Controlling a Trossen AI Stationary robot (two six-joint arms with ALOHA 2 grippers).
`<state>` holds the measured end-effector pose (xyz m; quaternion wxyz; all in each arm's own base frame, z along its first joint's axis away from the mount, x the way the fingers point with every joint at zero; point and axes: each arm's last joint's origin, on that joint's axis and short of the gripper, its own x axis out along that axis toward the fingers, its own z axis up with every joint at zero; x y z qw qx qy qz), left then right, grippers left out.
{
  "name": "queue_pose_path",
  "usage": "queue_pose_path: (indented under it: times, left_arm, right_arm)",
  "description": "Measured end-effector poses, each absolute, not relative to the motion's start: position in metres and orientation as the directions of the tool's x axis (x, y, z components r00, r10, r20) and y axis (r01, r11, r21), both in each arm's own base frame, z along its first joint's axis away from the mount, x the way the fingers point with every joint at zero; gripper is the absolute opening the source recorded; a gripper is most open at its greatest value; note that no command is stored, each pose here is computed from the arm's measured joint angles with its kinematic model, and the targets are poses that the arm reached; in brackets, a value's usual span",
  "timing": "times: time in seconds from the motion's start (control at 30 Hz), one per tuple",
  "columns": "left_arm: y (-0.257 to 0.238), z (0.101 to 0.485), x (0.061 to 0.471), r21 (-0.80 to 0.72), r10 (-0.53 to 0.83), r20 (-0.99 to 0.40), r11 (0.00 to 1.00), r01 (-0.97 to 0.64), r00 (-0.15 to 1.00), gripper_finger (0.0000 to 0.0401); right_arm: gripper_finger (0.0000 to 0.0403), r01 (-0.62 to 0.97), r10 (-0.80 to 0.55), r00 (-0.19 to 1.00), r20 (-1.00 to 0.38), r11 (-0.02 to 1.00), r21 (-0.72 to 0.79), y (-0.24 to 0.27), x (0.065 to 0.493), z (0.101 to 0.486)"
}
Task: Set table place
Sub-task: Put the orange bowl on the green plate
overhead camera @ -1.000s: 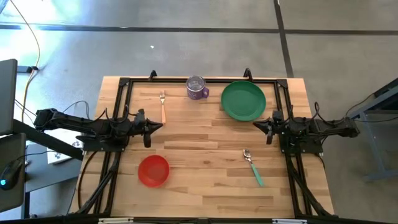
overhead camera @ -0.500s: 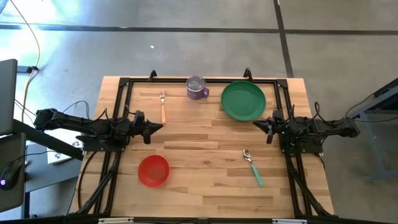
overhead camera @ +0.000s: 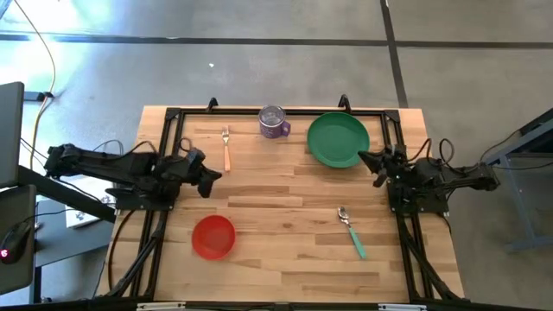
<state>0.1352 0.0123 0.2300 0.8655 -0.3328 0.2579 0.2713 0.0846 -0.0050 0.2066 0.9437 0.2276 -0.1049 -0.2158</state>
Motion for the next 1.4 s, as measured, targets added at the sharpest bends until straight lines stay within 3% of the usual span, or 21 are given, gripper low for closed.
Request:
queue_pose_path:
  times: [0.17,0.27,0.4,0.67,0.93,1.17,1.4]
  left_arm:
    - [0.013,0.263,0.152,-0.196,0.284,-0.841,0.634,-0.748,0.461,0.0]
    - [0.012,0.268,0.168,-0.152,0.225,-0.899,0.646,-0.748,0.376,0.0]
    - [0.01,0.262,0.183,-0.158,0.148,-0.932,0.653,-0.74,0.33,0.0]
    - [0.005,0.252,0.191,-0.205,0.008,-0.961,0.648,-0.733,0.277,0.0011]
    - [-0.008,0.25,0.184,-0.148,-0.018,-0.978,0.762,-0.631,0.208,0.01]
    - [-0.02,0.249,0.184,-0.132,-0.028,-0.98,0.835,-0.534,0.198,0.0192]
    - [-0.039,0.237,0.192,-0.084,-0.034,-0.991,0.914,-0.396,0.132,0.0213]
  right_arm:
    - [0.0,0.372,-0.473,0.877,0.082,0.777,0.507,-0.005,0.088,0.206]
    - [0.0,0.38,-0.472,0.88,0.045,0.758,0.53,-0.004,0.094,0.212]
    - [0.0,0.425,-0.471,0.882,-0.027,0.77,0.476,-0.002,0.107,0.234]
    - [0.0006,0.568,-0.502,0.814,-0.292,0.794,0.217,-0.007,0.135,0.304]
    - [0.0046,0.602,-0.544,0.745,-0.385,0.798,0.037,-0.015,0.148,0.353]
    - [0.007,0.582,-0.526,0.746,-0.409,0.813,0.017,-0.015,0.155,0.352]
    - [0.0072,0.59,-0.516,0.726,-0.455,0.807,0.026,-0.014,0.16,0.341]
